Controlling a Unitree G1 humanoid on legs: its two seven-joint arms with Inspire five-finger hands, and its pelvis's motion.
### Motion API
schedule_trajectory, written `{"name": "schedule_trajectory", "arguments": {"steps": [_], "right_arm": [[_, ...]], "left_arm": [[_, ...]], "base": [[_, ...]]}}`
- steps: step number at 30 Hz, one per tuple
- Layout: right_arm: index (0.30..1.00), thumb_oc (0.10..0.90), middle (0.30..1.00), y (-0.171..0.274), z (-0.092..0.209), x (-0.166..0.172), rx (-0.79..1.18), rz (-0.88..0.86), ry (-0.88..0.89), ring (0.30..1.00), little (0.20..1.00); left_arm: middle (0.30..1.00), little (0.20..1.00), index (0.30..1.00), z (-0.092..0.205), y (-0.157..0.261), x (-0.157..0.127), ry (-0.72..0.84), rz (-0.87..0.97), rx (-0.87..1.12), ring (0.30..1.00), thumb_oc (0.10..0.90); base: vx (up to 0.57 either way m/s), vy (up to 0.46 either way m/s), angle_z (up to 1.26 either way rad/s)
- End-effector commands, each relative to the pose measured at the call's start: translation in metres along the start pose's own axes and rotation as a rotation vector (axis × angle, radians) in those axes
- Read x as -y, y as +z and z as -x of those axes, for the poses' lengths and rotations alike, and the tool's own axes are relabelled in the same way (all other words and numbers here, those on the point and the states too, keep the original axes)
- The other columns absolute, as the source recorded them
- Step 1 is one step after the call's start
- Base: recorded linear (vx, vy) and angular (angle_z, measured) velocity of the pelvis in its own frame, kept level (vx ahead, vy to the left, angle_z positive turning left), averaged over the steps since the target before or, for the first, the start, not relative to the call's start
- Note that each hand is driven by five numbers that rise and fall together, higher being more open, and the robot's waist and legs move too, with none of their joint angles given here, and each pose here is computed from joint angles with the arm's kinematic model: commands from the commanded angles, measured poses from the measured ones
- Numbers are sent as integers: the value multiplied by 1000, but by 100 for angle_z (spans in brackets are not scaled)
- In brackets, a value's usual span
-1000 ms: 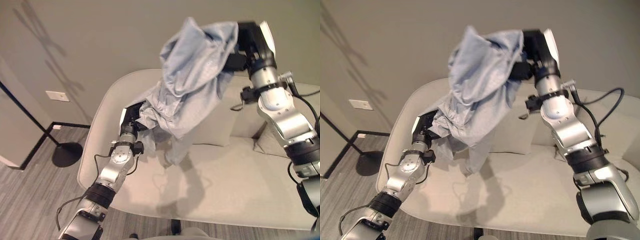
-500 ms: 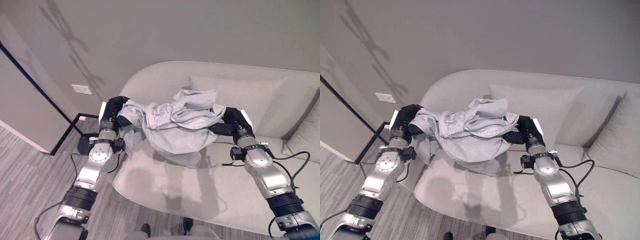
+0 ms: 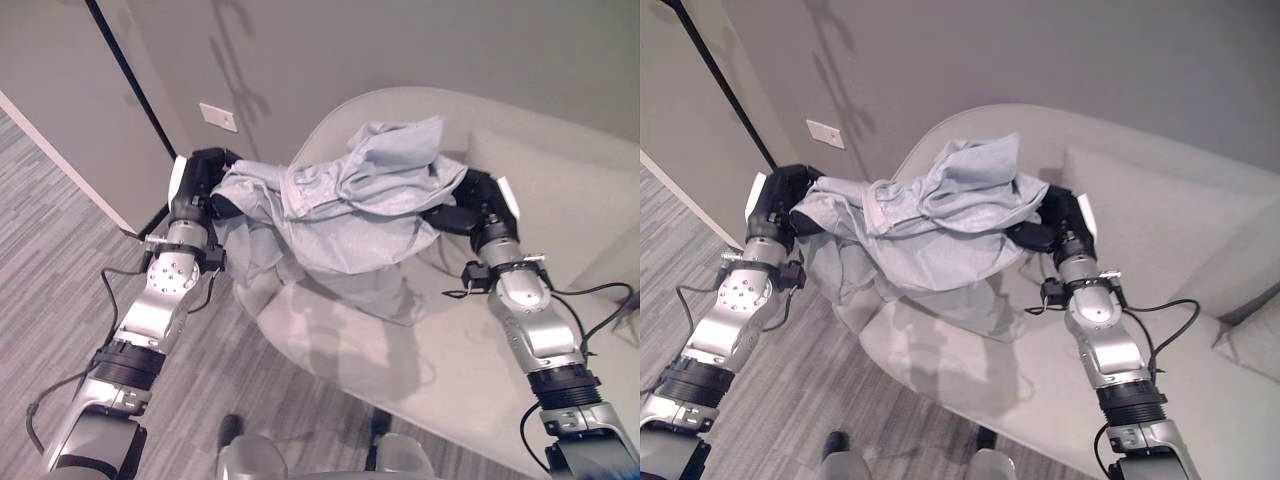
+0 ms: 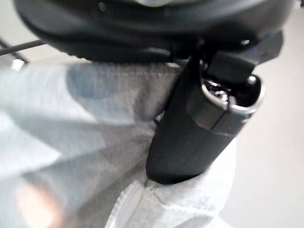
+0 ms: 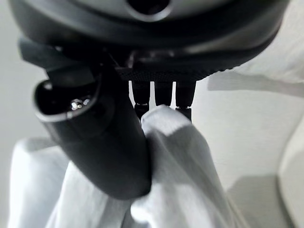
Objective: Hang the clothes on the sofa on the clothes rack.
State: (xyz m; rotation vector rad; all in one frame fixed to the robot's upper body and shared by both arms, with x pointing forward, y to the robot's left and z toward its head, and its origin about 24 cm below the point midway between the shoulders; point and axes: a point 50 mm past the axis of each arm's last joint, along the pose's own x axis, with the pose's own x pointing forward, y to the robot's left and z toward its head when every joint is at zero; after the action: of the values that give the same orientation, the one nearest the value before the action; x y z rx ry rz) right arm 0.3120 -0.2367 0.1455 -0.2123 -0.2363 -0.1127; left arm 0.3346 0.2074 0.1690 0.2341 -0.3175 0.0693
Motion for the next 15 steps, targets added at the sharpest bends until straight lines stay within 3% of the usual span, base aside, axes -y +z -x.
{"name": "schedule_trajectory", "arguments": {"steps": [1, 6, 11, 12, 15], "right_arm": [[900, 800, 900, 29, -1, 16, 169, 34, -82, 900, 900], [900, 800, 900, 37, -8, 2, 214, 1, -62, 900, 900], [900, 800, 900, 35, -9, -2, 211, 16, -20, 900, 900], [900, 800, 900, 24, -5, -1, 170, 20, 0, 900, 900], [900, 800, 900, 19, -2, -4, 157, 1, 32, 900, 900]], "left_arm": [[300, 300, 300, -23, 97, -61, 236, -133, 426, 300, 400], [300, 300, 300, -34, 149, -75, 247, -289, 560, 300, 400], [300, 300, 300, -53, 177, -70, 237, -346, 586, 300, 400], [300, 300, 300, -59, 191, -75, 239, -449, 584, 300, 400], [300, 300, 300, -62, 215, -74, 232, -513, 635, 300, 400]], "base": [[-131, 364, 2], [-228, 514, -36], [-73, 195, 18], [21, 93, 2], [42, 44, 16]]}}
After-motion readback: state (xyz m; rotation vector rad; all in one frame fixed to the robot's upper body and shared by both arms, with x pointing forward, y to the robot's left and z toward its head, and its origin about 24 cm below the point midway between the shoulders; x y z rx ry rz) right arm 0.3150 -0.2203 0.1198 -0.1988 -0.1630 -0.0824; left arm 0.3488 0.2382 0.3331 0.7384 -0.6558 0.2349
